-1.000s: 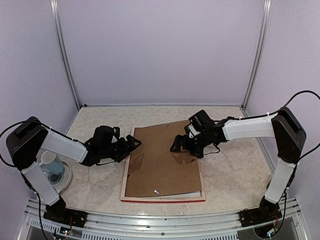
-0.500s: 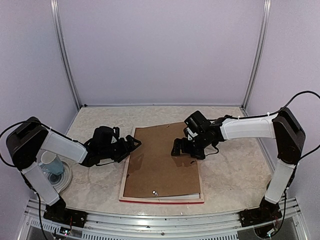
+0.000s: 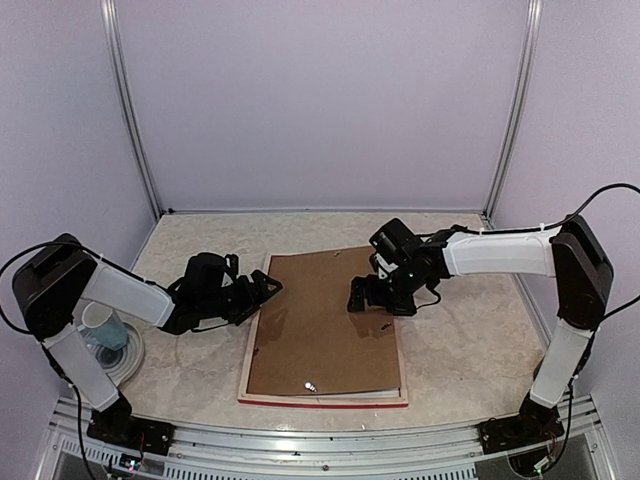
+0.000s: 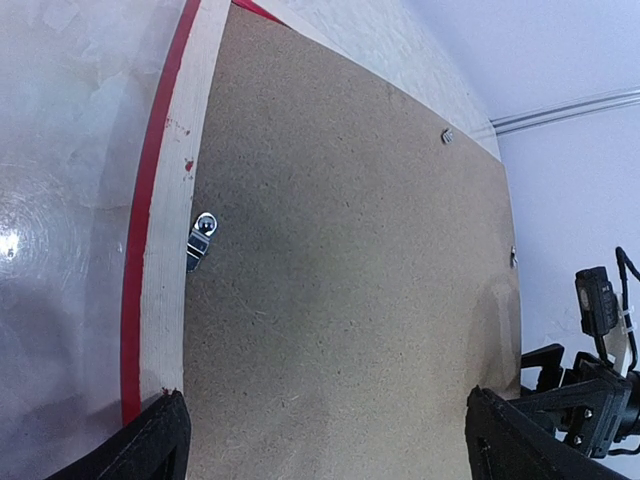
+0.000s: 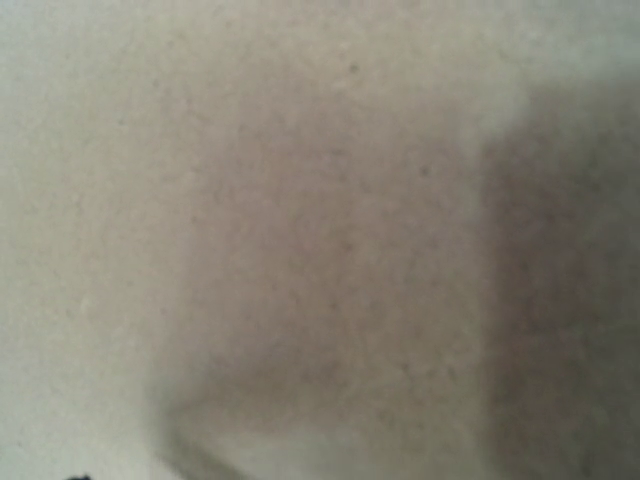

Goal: Put the photo into the frame
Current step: Place the backboard on the frame body.

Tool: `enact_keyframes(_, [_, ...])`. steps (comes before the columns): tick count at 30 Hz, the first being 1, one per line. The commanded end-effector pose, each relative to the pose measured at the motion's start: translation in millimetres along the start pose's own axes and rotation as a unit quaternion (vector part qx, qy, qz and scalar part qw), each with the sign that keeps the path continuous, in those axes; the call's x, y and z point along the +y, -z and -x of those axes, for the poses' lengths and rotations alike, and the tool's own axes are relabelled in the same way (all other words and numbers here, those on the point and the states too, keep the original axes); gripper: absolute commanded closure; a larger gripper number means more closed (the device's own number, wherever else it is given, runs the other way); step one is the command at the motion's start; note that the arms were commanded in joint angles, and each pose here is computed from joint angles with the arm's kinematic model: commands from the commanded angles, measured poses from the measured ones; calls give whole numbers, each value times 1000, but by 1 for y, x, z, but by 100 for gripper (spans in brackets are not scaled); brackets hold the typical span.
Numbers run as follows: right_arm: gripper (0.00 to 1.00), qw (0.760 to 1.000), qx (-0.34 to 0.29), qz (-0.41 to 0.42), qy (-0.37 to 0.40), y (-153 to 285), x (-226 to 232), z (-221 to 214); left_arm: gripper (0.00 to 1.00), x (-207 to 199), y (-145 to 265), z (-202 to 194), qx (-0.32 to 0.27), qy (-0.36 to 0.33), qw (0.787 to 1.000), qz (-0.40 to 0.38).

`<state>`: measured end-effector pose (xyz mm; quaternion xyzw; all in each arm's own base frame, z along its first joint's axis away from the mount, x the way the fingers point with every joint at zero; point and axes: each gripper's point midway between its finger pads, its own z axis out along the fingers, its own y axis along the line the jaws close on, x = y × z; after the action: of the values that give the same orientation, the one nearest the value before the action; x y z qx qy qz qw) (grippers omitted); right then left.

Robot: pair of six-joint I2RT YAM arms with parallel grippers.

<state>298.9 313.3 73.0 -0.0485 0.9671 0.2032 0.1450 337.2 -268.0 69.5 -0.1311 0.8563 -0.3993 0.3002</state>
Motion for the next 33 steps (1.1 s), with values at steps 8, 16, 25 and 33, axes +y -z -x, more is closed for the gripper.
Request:
enact_keyframes(8, [1, 998, -48, -11, 36, 40, 8, 15, 5, 50, 3, -33, 56, 23, 995, 77])
enact_keyframes(16, [1, 996, -71, -24, 52, 54, 3, 22, 5, 48, 2, -30, 54, 21, 995, 79])
enact_keyframes(25, [1, 995, -88, 21, 48, 56, -8, 28, 1, 44, 9, -9, 24, -20, 993, 115])
enact_keyframes(33, [1, 980, -188, 3, 60, 81, -43, 37, 1, 25, 42, 46, -78, -112, 971, 196])
